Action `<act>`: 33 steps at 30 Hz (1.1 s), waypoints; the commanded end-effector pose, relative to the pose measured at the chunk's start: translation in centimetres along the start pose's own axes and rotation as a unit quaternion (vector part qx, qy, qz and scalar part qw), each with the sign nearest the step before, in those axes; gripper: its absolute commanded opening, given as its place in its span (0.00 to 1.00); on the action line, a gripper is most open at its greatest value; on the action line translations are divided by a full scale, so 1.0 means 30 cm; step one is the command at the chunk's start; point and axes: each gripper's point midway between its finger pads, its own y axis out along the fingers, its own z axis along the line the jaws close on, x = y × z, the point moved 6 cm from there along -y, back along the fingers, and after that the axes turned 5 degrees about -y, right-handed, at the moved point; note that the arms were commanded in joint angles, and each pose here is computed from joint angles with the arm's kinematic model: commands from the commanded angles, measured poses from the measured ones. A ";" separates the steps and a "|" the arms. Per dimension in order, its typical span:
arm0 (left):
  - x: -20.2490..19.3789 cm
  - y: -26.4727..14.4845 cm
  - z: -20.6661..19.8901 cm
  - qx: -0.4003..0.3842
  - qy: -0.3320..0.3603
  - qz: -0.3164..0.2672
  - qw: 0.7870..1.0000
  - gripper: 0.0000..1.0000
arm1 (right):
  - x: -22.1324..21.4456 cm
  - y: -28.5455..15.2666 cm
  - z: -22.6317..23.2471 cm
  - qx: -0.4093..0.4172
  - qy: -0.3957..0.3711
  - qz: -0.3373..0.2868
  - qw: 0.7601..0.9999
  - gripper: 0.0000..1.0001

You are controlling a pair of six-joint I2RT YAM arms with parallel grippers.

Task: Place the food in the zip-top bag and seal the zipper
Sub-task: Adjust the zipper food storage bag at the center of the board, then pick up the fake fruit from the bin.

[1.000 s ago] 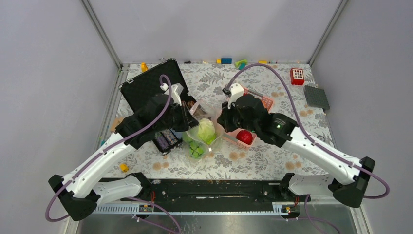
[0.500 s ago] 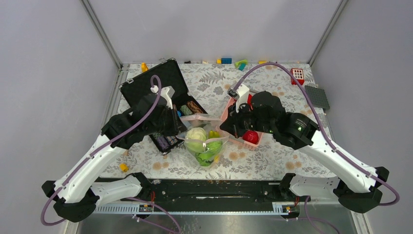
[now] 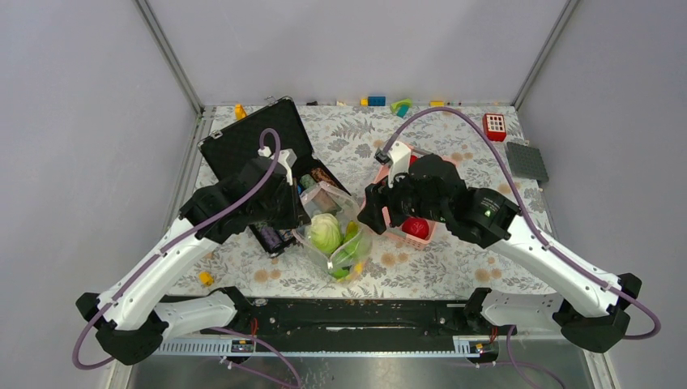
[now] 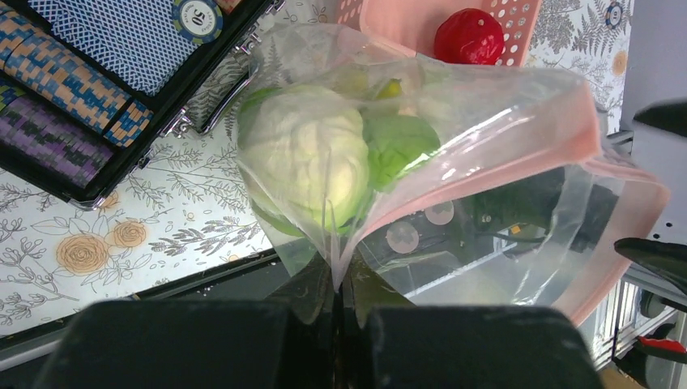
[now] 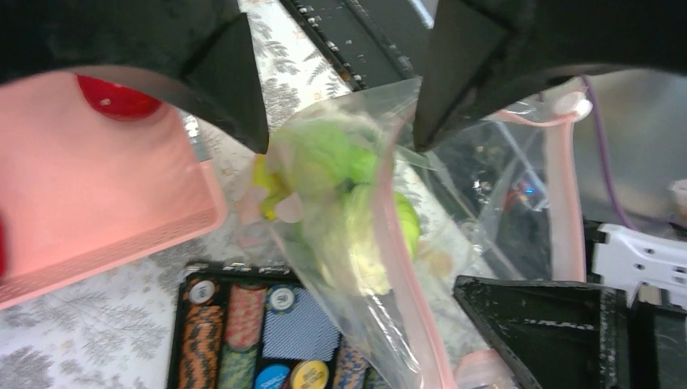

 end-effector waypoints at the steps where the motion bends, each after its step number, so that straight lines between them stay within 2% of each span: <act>1: 0.017 0.009 -0.028 -0.027 0.012 -0.008 1.000 0.00 | 0.044 -0.006 -0.042 -0.032 -0.007 -0.041 0.999 0.84; 4: 0.025 0.014 -0.032 -0.030 0.014 -0.014 0.999 0.00 | 0.053 -0.022 -0.077 -0.041 0.014 -0.058 0.997 0.99; 8: 0.031 0.009 -0.043 -0.040 0.017 -0.020 0.999 0.00 | 0.029 -0.048 -0.146 -0.077 0.041 -0.070 0.994 1.00; 11: 0.037 0.006 -0.046 -0.045 0.018 -0.028 0.998 0.00 | -0.020 -0.057 -0.252 -0.151 0.084 -0.061 0.983 1.00; 14: 0.040 0.008 -0.046 -0.047 0.018 -0.033 0.998 0.00 | -0.097 -0.049 -0.355 -0.223 0.136 -0.027 0.965 1.00; 18: 0.041 0.004 -0.048 -0.050 0.021 -0.033 0.998 0.00 | -0.165 -0.001 -0.409 -0.230 0.168 0.019 0.958 1.00; 23: 0.039 0.000 -0.048 -0.052 0.020 -0.034 0.998 0.00 | -0.210 0.062 -0.448 -0.241 0.167 0.063 0.954 1.00; 28: 0.043 -0.011 -0.048 -0.056 0.020 -0.042 0.997 0.00 | -0.292 0.124 -0.534 -0.319 0.181 0.146 0.919 1.00; 33: 0.046 -0.017 -0.045 -0.055 0.021 -0.048 0.997 0.00 | -0.365 0.186 -0.558 -0.335 0.204 0.217 0.894 0.98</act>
